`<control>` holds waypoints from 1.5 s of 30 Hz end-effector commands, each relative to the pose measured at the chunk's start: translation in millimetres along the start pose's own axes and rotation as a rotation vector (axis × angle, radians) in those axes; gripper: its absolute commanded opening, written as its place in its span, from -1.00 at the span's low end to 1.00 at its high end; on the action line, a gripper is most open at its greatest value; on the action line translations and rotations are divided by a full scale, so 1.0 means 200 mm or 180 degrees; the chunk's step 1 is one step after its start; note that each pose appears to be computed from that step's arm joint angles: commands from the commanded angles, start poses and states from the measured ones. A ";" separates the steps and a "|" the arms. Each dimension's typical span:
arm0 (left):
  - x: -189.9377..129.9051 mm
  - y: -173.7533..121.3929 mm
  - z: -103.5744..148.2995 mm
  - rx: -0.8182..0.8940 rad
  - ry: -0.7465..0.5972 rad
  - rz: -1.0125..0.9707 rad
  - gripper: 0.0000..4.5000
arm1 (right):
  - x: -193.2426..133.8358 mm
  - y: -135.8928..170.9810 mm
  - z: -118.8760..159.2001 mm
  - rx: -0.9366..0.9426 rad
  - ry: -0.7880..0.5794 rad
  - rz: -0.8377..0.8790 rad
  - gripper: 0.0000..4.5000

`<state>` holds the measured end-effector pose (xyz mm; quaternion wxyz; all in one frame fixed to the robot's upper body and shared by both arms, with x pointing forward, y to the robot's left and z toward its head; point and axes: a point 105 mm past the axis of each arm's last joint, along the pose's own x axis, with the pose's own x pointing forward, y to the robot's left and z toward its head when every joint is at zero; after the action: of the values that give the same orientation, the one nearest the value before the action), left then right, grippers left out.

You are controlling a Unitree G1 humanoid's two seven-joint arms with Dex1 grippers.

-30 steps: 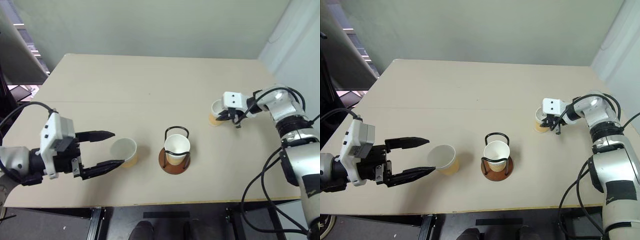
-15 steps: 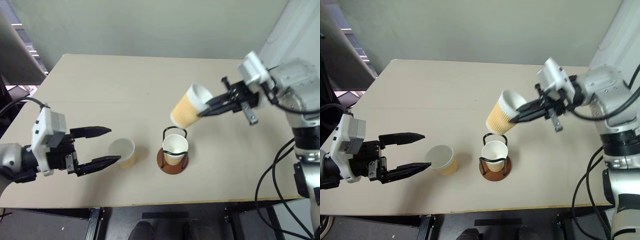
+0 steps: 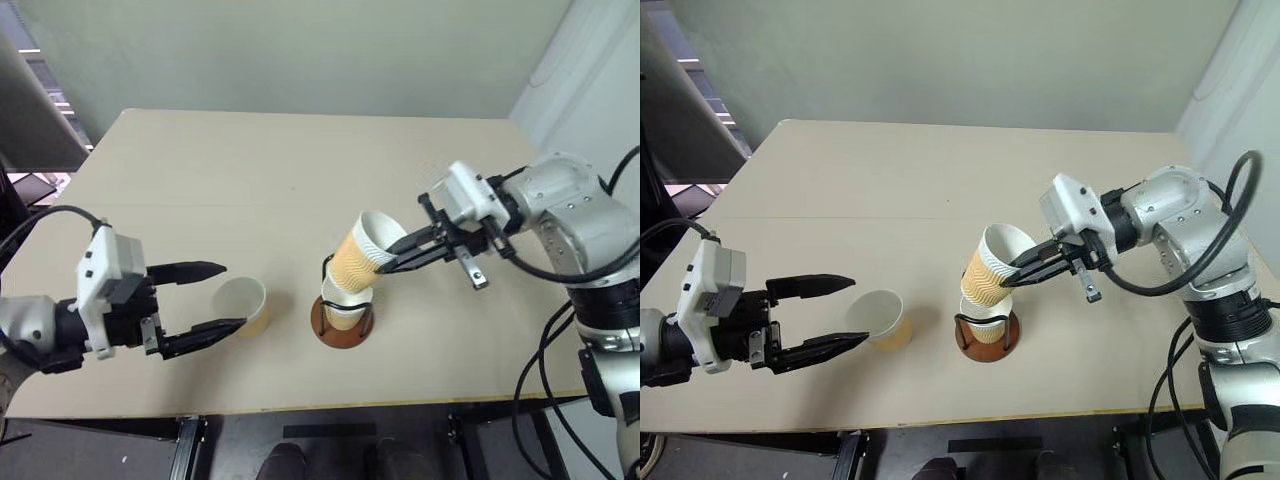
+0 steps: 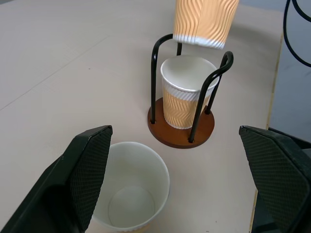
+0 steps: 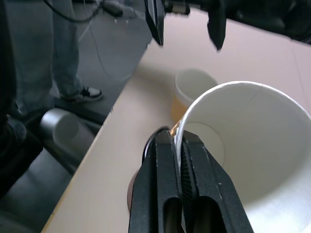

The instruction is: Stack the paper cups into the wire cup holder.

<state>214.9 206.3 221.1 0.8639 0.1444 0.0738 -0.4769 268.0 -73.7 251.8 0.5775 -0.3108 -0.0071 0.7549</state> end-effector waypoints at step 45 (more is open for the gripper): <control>0.26 0.36 -0.07 0.0954 0.0899 -0.0672 1.00 | -0.43 0.15 0.15 0.0414 -0.0781 -0.1393 0.98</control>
<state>303.9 205.0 205.0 0.7739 0.3112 0.1377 -0.5341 247.3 -146.1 293.3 0.7379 -0.1519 -0.0729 0.6535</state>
